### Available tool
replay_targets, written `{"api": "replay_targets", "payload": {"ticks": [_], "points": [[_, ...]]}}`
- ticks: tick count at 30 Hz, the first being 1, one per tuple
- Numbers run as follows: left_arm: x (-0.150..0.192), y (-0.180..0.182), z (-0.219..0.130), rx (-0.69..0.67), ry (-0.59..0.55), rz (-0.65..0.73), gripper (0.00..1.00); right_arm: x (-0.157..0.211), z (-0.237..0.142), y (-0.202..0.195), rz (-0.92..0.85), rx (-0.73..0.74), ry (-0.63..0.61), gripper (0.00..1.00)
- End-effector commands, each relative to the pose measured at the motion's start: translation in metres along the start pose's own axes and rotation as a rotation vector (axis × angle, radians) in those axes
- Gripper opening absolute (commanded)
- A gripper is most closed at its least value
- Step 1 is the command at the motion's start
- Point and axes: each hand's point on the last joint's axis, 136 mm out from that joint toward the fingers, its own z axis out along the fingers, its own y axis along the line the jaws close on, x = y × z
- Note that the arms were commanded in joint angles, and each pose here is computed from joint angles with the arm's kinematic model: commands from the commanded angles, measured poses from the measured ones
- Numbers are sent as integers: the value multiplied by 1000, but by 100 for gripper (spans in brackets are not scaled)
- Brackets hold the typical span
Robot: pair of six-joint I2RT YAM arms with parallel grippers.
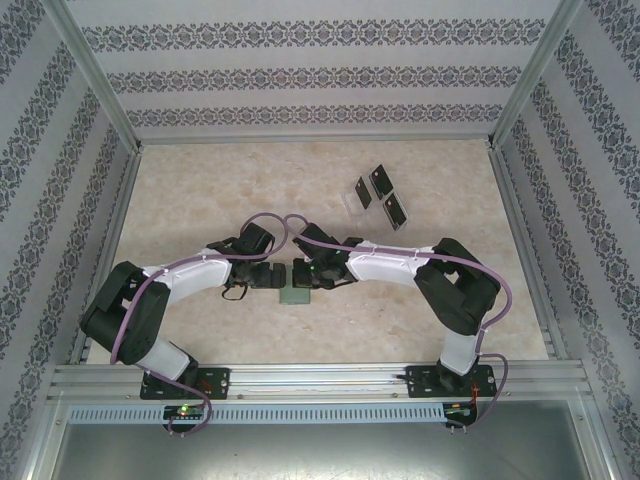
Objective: Put the credit cards into the card holder
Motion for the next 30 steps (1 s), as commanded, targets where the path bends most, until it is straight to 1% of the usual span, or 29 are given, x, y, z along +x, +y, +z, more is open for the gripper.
{"api": "replay_targets", "payload": {"ticks": [1, 17, 25, 30], "points": [[6, -5, 8, 52, 22, -20, 100, 7, -1, -5, -6, 22, 4, 0], [9, -8, 10, 62, 26, -15, 100, 0, 11, -2, -8, 34, 11, 0], [11, -10, 11, 69, 31, -15, 100, 9, 25, -22, 11, 92, 39, 0], [12, -11, 10, 74, 33, -15, 100, 15, 29, -41, 30, 168, 55, 0]]}}
